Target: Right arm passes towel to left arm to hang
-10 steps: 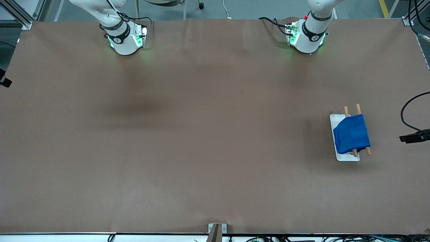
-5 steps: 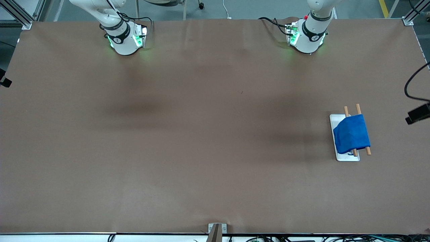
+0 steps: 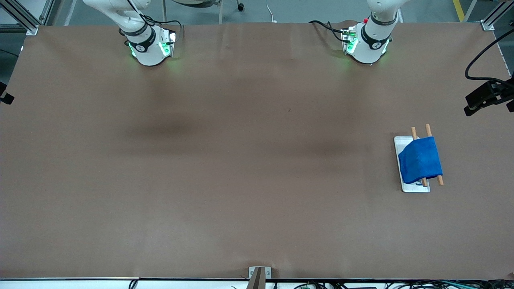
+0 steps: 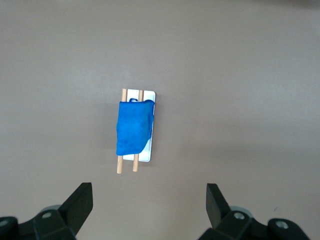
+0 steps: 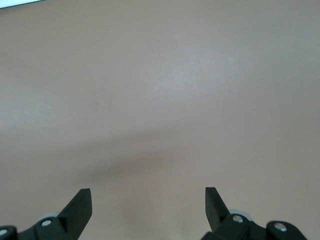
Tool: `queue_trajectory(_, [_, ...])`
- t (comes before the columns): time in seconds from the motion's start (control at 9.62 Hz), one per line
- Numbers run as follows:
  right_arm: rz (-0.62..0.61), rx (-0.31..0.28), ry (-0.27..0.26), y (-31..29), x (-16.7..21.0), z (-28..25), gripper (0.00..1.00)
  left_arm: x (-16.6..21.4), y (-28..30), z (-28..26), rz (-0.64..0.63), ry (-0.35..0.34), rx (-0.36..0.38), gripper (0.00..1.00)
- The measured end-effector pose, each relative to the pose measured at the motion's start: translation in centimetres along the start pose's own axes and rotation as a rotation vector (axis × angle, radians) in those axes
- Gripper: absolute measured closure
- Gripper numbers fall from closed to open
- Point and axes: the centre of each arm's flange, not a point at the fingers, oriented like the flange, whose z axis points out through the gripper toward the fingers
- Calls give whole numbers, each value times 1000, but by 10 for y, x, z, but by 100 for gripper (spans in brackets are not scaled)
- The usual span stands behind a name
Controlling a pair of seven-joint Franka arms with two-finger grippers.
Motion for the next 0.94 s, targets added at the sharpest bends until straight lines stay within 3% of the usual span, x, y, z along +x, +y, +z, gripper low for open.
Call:
queue_trajectory(0.31, [0, -1, 0, 0, 0, 0, 0, -11, 31, 9, 36, -35, 11, 0])
queue_trajectory(0.62, [1, -1, 1, 0, 0, 0, 0, -47, 38, 9, 35, -75, -13, 0])
queue_trajectory(0.94, [1, -1, 1, 1, 0, 0, 0, -76, 41, 16, 49, -68, -3, 0])
